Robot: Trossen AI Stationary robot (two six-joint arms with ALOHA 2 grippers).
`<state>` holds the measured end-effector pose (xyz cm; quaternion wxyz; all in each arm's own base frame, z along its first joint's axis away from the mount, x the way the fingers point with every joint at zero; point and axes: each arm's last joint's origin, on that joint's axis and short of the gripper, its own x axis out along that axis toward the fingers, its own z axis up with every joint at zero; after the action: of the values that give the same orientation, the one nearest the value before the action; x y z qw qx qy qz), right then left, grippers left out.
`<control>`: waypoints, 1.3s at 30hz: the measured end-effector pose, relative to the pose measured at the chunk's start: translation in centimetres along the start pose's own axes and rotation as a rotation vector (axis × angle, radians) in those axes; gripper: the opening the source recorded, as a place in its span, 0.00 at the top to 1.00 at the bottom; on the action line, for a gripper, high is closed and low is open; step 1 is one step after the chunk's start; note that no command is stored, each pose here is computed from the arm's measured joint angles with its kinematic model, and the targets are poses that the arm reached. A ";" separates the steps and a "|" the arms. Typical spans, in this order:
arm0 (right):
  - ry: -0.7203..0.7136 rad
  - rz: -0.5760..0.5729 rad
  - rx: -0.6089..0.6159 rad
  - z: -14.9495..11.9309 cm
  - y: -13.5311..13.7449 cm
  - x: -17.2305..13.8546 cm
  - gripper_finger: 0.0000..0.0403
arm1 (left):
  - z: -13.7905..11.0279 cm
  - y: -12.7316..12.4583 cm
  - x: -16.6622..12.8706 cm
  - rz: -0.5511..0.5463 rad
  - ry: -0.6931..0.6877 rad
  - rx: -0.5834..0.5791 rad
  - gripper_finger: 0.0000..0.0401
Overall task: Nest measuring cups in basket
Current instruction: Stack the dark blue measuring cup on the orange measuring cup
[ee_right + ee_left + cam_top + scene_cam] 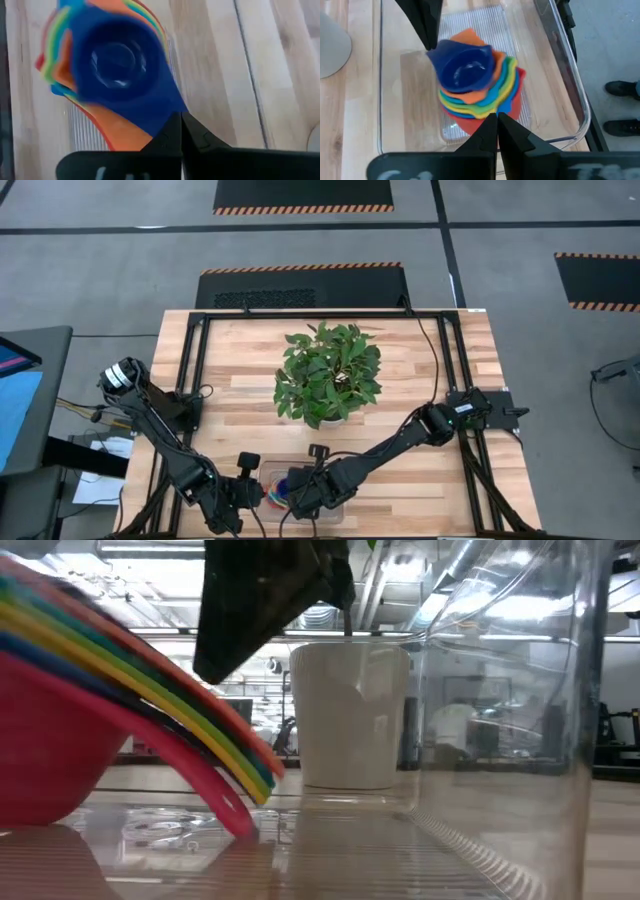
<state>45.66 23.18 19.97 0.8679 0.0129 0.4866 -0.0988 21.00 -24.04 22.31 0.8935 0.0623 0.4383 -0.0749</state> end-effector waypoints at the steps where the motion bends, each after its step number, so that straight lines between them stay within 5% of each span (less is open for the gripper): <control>1: 0.000 0.000 0.000 0.0 0.0 0.0 0.99 | 0.0 0.0 0.0 0.000 0.001 0.002 1.00; 22: -0.024 0.027 0.014 1.2 0.1 -3.7 0.97 | 0.4 0.4 0.1 0.062 -0.052 0.041 1.00; 39: -0.045 0.061 0.043 0.0 2.1 -5.7 0.99 | 1.1 1.2 2.1 -0.021 0.015 0.105 1.00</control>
<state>43.12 26.16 24.66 0.8807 0.0444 0.4641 -0.0829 23.33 -23.23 21.36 0.8849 0.1052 0.4411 -0.1066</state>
